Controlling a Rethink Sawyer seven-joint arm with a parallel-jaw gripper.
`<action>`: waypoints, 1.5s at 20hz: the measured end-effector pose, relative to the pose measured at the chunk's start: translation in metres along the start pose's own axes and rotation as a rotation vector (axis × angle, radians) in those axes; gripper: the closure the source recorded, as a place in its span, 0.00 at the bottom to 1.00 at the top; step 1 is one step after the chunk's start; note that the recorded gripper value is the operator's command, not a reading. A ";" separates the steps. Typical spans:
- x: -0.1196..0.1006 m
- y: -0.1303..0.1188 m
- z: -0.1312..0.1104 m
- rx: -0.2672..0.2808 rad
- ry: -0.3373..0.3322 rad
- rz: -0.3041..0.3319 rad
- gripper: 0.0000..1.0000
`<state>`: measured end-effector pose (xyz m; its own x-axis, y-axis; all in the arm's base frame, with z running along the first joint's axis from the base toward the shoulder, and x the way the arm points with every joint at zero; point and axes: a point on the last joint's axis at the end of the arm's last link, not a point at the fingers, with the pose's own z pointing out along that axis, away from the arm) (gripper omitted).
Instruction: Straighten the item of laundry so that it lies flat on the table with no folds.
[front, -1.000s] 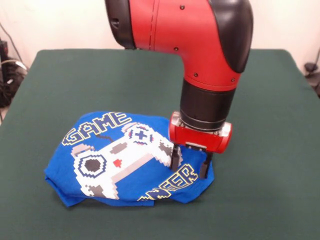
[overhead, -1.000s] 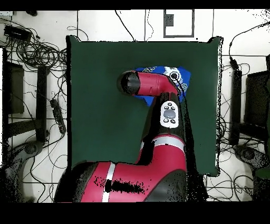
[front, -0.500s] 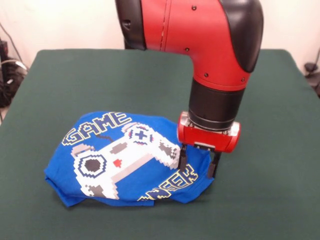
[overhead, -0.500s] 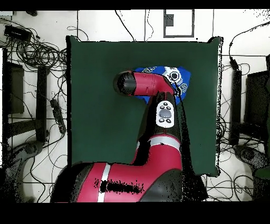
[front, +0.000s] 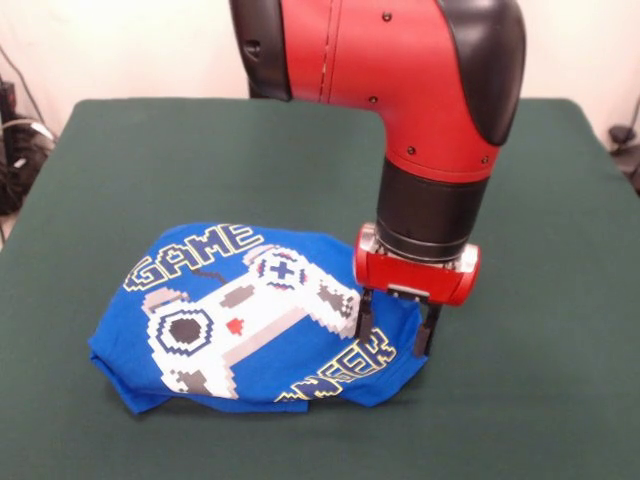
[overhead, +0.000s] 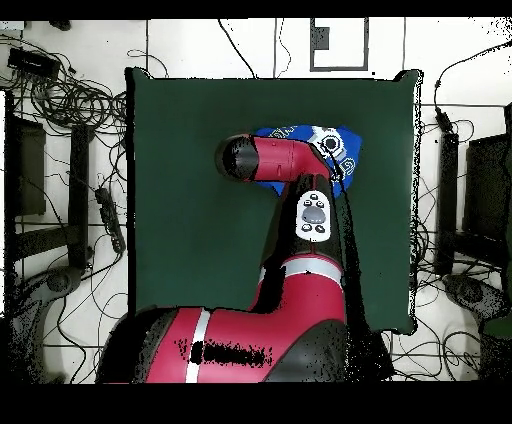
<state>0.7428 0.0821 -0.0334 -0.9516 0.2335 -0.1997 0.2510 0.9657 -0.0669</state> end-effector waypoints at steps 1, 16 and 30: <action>0.000 0.000 0.000 0.000 0.000 0.001 0.00; 0.000 0.001 0.000 -0.001 0.000 0.002 1.00; 0.000 0.000 0.000 0.000 0.001 0.004 0.00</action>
<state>0.7429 0.0826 -0.0334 -0.9508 0.2373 -0.1990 0.2545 0.9648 -0.0657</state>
